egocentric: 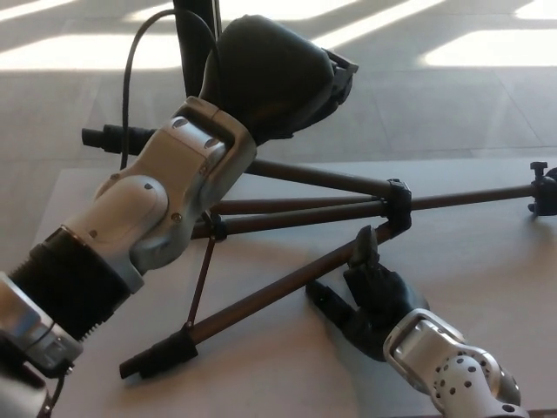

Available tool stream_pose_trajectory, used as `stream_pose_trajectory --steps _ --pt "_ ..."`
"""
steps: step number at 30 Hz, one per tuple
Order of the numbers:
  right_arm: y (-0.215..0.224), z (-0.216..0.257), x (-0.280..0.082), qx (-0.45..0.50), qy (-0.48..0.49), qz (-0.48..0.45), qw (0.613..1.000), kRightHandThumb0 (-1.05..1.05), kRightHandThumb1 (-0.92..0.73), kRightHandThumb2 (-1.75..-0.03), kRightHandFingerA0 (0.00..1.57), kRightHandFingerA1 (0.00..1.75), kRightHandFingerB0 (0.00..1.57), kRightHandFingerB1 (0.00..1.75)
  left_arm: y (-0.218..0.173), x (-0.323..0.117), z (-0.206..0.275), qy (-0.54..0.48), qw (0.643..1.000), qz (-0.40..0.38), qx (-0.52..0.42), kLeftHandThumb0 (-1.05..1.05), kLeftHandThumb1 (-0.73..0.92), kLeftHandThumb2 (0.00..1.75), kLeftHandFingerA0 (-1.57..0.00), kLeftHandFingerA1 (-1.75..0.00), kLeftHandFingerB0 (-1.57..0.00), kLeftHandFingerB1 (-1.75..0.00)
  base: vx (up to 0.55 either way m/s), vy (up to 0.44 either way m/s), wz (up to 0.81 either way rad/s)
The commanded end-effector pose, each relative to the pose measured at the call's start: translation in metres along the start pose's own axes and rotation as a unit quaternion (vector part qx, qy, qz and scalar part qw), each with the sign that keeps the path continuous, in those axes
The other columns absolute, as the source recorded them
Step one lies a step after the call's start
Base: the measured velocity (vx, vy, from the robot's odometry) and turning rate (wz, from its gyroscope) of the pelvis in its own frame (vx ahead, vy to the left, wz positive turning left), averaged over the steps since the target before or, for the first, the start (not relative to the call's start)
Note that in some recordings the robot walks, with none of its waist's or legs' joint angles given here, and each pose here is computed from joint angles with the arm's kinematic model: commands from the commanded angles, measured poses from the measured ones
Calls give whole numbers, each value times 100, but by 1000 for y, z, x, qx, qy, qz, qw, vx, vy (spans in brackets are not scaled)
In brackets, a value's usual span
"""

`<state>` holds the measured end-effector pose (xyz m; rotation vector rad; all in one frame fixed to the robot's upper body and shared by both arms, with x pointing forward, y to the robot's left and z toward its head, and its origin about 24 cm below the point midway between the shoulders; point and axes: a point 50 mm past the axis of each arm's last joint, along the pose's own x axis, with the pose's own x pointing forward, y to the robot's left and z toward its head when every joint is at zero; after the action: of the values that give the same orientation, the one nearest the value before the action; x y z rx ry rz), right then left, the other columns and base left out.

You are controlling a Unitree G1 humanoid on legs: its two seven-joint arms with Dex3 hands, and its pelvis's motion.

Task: Use both hands of the robot to pick up the tripod lying in the middle of the desk and make it stand upright on the desk

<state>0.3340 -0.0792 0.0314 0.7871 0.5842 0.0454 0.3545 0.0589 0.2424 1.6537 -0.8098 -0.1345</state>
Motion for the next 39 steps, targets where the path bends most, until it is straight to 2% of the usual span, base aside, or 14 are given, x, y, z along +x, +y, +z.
stream_pose_trajectory --steps 1,6,7,11,12,14,17,20,23,25,29,34,35,39 --pt "15 -42 9 -13 15 -100 995 -90 -51 -87 0 17 1 4 -3 -6 -9 35 999 -25 23 -27 44 53 -93 -165 -88 -69 0 0 0" --pt "18 -42 9 97 16 -122 988 -74 -43 -83 0 18 6 24 -9 -8 -8 38 997 -65 28 -24 44 55 -91 -165 -85 -68 0 0 0" --pt "18 -42 10 91 18 -117 989 -75 -49 -56 0 18 0 25 -9 -7 -9 39 996 -65 35 -40 40 60 -94 -160 -86 -69 0 0 0" --pt "16 -41 10 64 31 -105 992 -88 -53 -85 0 7 0 5 -5 -5 -10 42 996 -63 44 -24 44 53 -92 -158 -86 -68 0 0 0" --pt "19 -42 10 74 39 -105 991 -82 -50 -84 0 15 0 5 -6 -5 -11 60 992 -100 50 -42 36 77 -90 -121 -73 -70 0 0 0" --pt "24 -41 10 81 37 -110 990 -81 -49 -85 0 20 0 4 -5 -3 -13 84 984 -138 72 -41 47 55 -80 -132 -70 -56 0 0 0" --pt "29 -43 10 62 39 -94 993 -85 -50 -85 0 21 0 7 -4 -6 -18 103 965 -199 138 -60 36 83 -70 -96 -31 -54 0 0 0" --pt "23 -46 9 70 33 -91 993 -67 -37 -83 0 32 0 34 -19 -11 -26 124 935 -287 170 -86 53 58 -16 -50 -24 -38 0 0 0" --pt "21 -49 10 60 29 -98 993 -67 -37 -83 0 32 0 34 -23 -12 -29 128 921 -318 187 -86 53 58 -16 -50 -24 -38 0 0 0" --pt "18 -50 9 49 44 -99 993 -71 -38 -85 0 36 0 28 -33 -14 -39 140 897 -363 209 -85 47 92 0 -3 -10 0 0 0 0" --pt "18 -54 9 49 53 -86 994 -73 -40 -86 0 40 2 21 -42 -13 -50 164 884 -381 217 -99 55 59 0 0 0 -14 0 0 0" --pt "21 -59 7 34 58 -86 994 -86 -50 -64 0 64 0 32 -52 -16 -58 185 875 -397 208 -94 40 87 0 0 -1 -8 0 0 0" --pt "20 -59 7 29 61 -84 994 -86 -44 -71 0 63 3 29 -55 -16 -59 187 869 -405 212 -101 57 59 0 0 0 -13 0 0 0" --pt "22 -65 6 37 58 -72 995 -75 -44 -88 0 57 5 22 -69 -25 -70 202 838 -442 250 -97 44 95 0 0 -3 -3 0 0 0"
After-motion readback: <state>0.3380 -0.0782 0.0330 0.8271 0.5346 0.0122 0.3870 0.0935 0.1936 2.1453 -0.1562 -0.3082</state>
